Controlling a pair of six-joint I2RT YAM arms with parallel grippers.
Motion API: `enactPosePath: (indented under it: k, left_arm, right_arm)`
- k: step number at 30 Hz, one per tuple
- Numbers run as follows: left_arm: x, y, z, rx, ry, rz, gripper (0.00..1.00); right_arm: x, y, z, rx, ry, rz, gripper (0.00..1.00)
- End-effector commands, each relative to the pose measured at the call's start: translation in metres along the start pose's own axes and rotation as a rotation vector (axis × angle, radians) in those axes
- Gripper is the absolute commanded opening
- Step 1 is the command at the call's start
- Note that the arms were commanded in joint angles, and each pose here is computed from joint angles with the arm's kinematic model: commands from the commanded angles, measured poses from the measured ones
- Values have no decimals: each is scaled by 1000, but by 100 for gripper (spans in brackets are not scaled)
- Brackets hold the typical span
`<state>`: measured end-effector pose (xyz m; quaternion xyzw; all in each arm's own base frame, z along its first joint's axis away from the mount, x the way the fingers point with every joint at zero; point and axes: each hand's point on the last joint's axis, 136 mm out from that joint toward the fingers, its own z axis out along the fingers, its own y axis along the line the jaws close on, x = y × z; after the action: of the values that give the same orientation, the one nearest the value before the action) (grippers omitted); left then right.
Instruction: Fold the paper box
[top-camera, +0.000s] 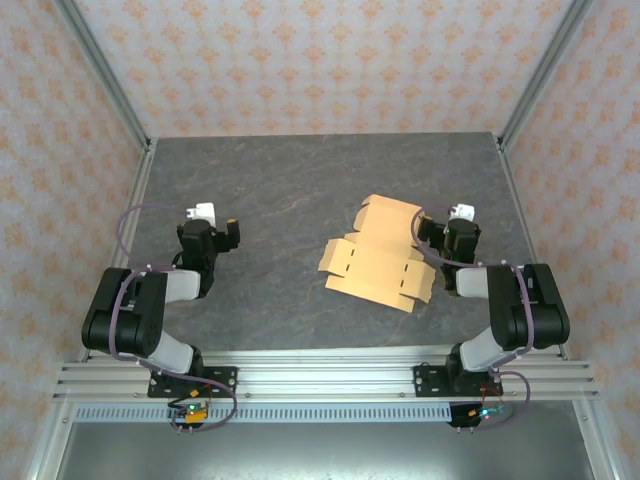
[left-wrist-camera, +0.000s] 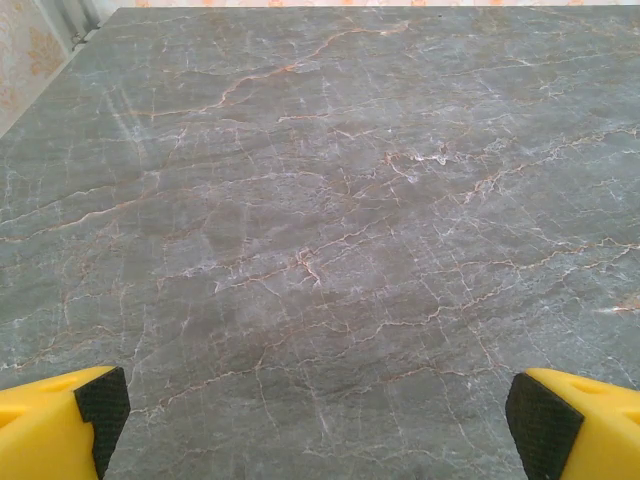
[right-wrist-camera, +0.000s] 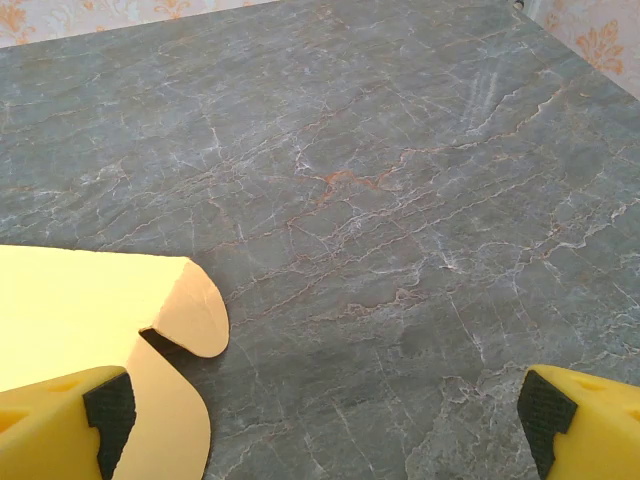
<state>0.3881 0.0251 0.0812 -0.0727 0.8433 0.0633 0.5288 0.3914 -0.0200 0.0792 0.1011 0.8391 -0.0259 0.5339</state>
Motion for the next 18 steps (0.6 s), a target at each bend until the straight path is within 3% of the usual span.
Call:
enactPosePath:
  k: [1, 18]
  left_arm:
    - [-16, 0, 0, -13, -37, 5, 100]
    - [-15, 0, 0, -11, -36, 4, 100]
  right_arm:
    - [-10, -2, 0, 15, -33, 13, 99]
    - [-10, -1, 0, 13, -32, 15, 99]
